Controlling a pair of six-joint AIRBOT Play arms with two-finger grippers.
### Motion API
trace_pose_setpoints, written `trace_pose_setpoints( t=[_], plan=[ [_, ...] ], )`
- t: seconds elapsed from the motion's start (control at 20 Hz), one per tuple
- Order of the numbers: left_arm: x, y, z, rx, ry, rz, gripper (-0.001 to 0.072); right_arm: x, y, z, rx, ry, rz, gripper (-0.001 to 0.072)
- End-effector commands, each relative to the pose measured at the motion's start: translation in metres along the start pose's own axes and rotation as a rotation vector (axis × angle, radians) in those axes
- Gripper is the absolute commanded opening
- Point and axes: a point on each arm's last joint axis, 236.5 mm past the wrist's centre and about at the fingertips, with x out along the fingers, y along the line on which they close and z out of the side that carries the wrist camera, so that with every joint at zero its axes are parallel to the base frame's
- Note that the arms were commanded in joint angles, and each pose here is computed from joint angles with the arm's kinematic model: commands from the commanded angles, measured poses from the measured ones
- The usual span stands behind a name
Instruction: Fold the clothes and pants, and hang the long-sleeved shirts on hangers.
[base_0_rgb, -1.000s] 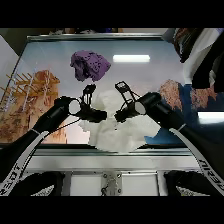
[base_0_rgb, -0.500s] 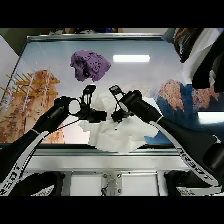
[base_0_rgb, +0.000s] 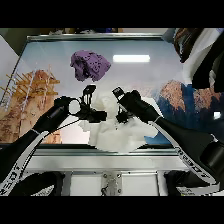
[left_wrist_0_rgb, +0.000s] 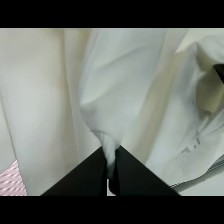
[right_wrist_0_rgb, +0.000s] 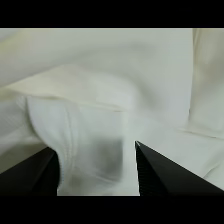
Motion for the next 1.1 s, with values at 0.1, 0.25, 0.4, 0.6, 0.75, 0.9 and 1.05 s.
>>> trace_pose_setpoints(
  t=[0.1, 0.25, 0.4, 0.6, 0.75, 0.9, 1.05],
  plan=[
    [-0.001, 0.000, -0.001, -0.001, 0.005, -0.001, 0.0023, 0.006, 0.005, 0.011, 0.032, -0.036, 0.016, 0.0217],
    [-0.014, -0.002, 0.003, 0.002, 0.020, 0.001, 0.0023, -0.025, -0.003, 0.020, 0.020, -0.121, 0.025, 0.0111],
    [-0.037, -0.016, 0.020, 0.025, -0.011, -0.016, 0.0023, -0.087, -0.016, 0.021, 0.013, -0.250, 0.050, 0.0021],
    [-0.047, -0.021, 0.020, 0.037, 0.006, -0.018, 0.0023, -0.152, -0.041, -0.026, 0.080, -0.296, 0.078, 0.0020],
    [-0.042, -0.030, 0.015, 0.017, -0.006, -0.064, 0.0023, -0.151, -0.050, -0.072, 0.248, -0.282, 0.108, 0.0020],
    [-0.049, -0.053, 0.041, 0.044, -0.130, -0.115, 0.0023, -0.143, -0.051, -0.083, 0.383, -0.316, 0.147, 0.0020],
    [-0.061, -0.070, 0.067, 0.062, -0.241, -0.153, 0.0024, -0.147, -0.048, -0.070, 0.385, -0.369, 0.171, 0.0020]
  ],
)
